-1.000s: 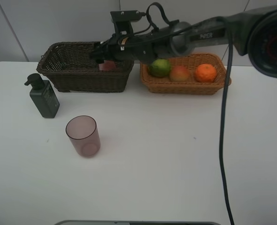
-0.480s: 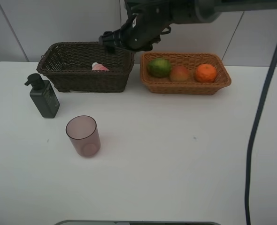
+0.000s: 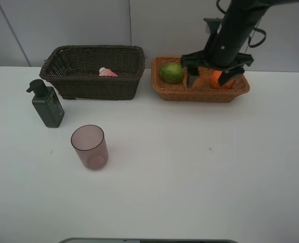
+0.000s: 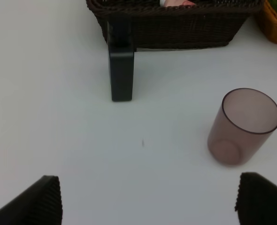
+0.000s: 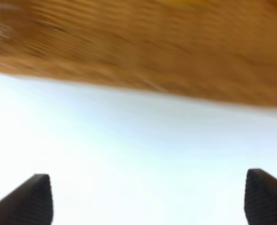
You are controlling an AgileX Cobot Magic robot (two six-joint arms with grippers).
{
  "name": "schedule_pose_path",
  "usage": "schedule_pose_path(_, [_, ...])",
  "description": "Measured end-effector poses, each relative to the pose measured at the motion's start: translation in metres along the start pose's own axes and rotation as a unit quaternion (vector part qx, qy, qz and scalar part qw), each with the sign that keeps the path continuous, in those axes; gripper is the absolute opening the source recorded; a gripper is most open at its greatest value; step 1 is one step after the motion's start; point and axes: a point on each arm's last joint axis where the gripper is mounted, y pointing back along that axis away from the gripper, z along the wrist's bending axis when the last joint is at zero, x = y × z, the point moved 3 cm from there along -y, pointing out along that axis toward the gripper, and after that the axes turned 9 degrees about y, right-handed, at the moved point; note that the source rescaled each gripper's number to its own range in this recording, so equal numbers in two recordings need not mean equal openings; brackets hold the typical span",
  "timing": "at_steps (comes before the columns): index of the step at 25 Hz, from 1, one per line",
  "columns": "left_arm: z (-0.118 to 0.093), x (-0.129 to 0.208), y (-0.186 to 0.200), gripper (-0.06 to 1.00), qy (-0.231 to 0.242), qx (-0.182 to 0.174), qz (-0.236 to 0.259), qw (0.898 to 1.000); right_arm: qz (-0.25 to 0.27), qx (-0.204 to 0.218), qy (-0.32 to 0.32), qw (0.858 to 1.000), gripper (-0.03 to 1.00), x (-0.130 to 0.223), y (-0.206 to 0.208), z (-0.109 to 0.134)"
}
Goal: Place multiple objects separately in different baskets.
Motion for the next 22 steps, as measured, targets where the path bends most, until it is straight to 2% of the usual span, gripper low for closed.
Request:
schedule_pose_path(4, [0.0, 0.0, 0.0, 0.96, 0.0, 0.0, 0.0, 1.0, 0.009, 0.018, -0.074, 0.997, 0.78, 0.051, 0.026, -0.055])
schedule_pose_path(7, [0.0, 0.0, 0.0, 0.96, 0.0, 0.0, 0.0, 1.0, -0.006, 0.036, -0.12, 0.992, 0.78, 0.09, 0.052, -0.084])
schedule_pose_path(9, [0.0, 0.0, 0.0, 0.96, 0.0, 0.0, 0.0, 1.0, -0.024, 0.047, -0.141, 0.989, 0.78, 0.116, 0.073, -0.091])
schedule_pose_path(13, [0.0, 0.0, 0.0, 0.96, 0.0, 0.0, 0.0, 1.0, -0.089, 0.059, -0.146, 0.983, 0.78, 0.152, 0.115, -0.084])
schedule_pose_path(17, [0.0, 0.0, 0.0, 0.96, 0.0, 0.0, 0.0, 1.0, -0.176, 0.071, -0.148, 0.971, 0.78, 0.184, 0.157, -0.073])
schedule_pose_path(22, [0.0, 0.0, 0.0, 0.96, 0.0, 0.0, 0.0, 1.0, -0.295, 0.087, -0.147, 0.94, 0.78, 0.223, 0.208, -0.061])
